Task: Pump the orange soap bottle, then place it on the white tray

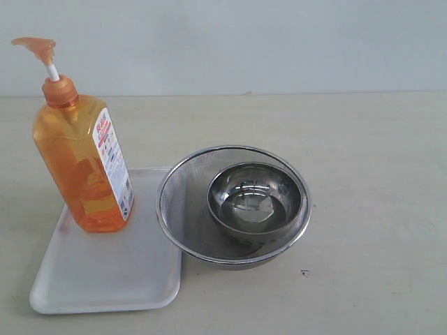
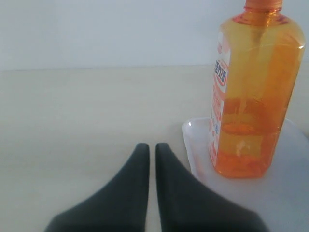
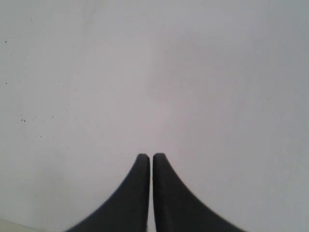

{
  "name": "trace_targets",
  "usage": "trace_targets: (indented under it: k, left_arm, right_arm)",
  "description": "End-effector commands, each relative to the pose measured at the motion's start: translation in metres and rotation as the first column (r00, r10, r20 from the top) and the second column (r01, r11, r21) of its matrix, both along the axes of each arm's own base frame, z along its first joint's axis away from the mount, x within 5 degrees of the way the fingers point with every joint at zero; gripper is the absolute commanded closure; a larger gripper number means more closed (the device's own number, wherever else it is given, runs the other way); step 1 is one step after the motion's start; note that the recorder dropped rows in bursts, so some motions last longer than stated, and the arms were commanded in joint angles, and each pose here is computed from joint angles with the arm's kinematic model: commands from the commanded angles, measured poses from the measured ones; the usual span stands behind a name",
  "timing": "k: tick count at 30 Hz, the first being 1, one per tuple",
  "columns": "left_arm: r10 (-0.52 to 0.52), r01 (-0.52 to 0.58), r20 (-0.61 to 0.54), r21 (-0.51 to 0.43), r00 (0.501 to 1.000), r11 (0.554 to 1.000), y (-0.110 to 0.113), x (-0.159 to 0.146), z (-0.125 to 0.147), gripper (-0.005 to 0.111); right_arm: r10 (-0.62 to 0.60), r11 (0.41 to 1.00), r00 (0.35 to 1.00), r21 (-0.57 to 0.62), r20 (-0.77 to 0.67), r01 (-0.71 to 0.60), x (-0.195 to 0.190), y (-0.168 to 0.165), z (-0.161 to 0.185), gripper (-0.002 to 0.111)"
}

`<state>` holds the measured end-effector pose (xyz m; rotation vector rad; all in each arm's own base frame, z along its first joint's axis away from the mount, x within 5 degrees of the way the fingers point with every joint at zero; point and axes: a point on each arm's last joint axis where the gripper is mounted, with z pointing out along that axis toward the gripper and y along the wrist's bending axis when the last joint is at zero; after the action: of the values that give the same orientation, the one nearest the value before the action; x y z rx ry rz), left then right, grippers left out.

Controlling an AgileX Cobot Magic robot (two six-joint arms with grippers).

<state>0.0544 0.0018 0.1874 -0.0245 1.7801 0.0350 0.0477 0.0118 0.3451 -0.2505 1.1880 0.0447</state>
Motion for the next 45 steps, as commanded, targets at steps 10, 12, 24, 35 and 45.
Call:
trace_targets:
  k: [10, 12, 24, 35, 45]
  left_arm:
    - [-0.009, 0.009, -0.003, -0.014, 1.0, 1.0, -0.001, 0.0, -0.001, 0.102]
    - [-0.009, 0.009, -0.001, -0.014, 1.0, 1.0, -0.001, 0.0, -0.001, 0.102]
    - [-0.009, 0.009, 0.001, -0.014, 1.0, 1.0, -0.001, 0.0, -0.001, 0.102]
    - [-0.009, 0.009, 0.001, -0.014, 1.0, 1.0, -0.001, 0.0, -0.001, 0.102]
    - [-0.009, 0.009, 0.001, -0.014, 1.0, 1.0, -0.001, 0.0, -0.001, 0.102]
  right_arm:
    - [-0.146, 0.981, 0.974, 0.104, -0.175, 0.166, -0.029, -0.014, -0.023, 0.108]
    - [-0.168, 0.974, 0.955, 0.108, -0.243, 0.199, -0.031, -0.015, -0.03, 0.108]
    - [-0.21, 0.974, 0.914, 0.007, -0.348, 0.226, -0.015, -0.014, -0.067, 0.108]
    - [-0.172, 0.978, 0.872, 0.029, -0.457, 0.208, 0.004, -0.011, -0.131, 0.108]
    - [-0.163, 0.977, 0.817, 0.022, -0.553, 0.21, 0.007, -0.011, -0.159, 0.108]
